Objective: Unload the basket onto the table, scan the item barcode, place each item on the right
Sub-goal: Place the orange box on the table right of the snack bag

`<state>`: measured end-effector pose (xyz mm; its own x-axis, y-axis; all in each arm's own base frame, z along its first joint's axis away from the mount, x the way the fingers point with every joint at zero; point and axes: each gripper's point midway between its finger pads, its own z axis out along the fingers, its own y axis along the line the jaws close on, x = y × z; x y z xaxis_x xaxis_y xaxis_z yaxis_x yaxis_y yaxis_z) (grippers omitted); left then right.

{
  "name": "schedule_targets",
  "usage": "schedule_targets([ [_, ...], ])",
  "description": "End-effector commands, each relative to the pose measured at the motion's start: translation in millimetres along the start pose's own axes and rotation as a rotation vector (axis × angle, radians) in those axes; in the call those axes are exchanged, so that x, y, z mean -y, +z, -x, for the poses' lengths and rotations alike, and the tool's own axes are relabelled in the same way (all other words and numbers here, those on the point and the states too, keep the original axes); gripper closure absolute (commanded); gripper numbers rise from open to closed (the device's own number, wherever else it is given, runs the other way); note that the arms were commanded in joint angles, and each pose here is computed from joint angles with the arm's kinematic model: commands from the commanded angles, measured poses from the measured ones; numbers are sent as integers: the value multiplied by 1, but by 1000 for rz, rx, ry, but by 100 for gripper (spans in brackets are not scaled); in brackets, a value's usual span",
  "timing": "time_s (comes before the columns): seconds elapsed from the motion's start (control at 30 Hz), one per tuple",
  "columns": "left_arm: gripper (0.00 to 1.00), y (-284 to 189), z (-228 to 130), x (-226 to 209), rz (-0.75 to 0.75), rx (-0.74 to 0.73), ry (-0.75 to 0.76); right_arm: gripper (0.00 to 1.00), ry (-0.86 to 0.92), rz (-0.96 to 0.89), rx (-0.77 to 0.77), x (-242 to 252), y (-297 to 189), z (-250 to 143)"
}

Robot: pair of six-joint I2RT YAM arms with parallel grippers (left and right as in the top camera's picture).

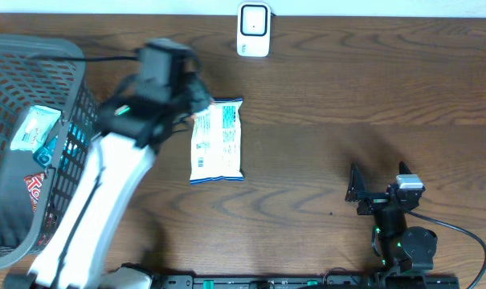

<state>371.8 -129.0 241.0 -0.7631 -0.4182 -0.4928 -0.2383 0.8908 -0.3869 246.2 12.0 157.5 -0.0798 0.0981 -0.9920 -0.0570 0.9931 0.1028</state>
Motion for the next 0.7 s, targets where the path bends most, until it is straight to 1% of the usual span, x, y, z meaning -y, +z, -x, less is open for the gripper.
schedule_targets([
  [0.0,64,55,-28,3,92,-83,15,1,11,6,0,-2,0,-1],
  [0.17,64,111,-59,8,137,-167,62,1,11,6,0,-2,0,-1],
  [0.33,63,150,-83,8,137,-245,65,1,11,6,0,-2,0,-1],
  [0.43,62,163,-92,3,160,-273,28,1,11,6,0,-2,0,-1],
  [0.47,59,165,-94,2,164,-278,26,1,11,6,0,-2,0,-1],
  [0.67,59,169,-99,1,161,-299,25,1,11,6,0,-2,0,-1],
])
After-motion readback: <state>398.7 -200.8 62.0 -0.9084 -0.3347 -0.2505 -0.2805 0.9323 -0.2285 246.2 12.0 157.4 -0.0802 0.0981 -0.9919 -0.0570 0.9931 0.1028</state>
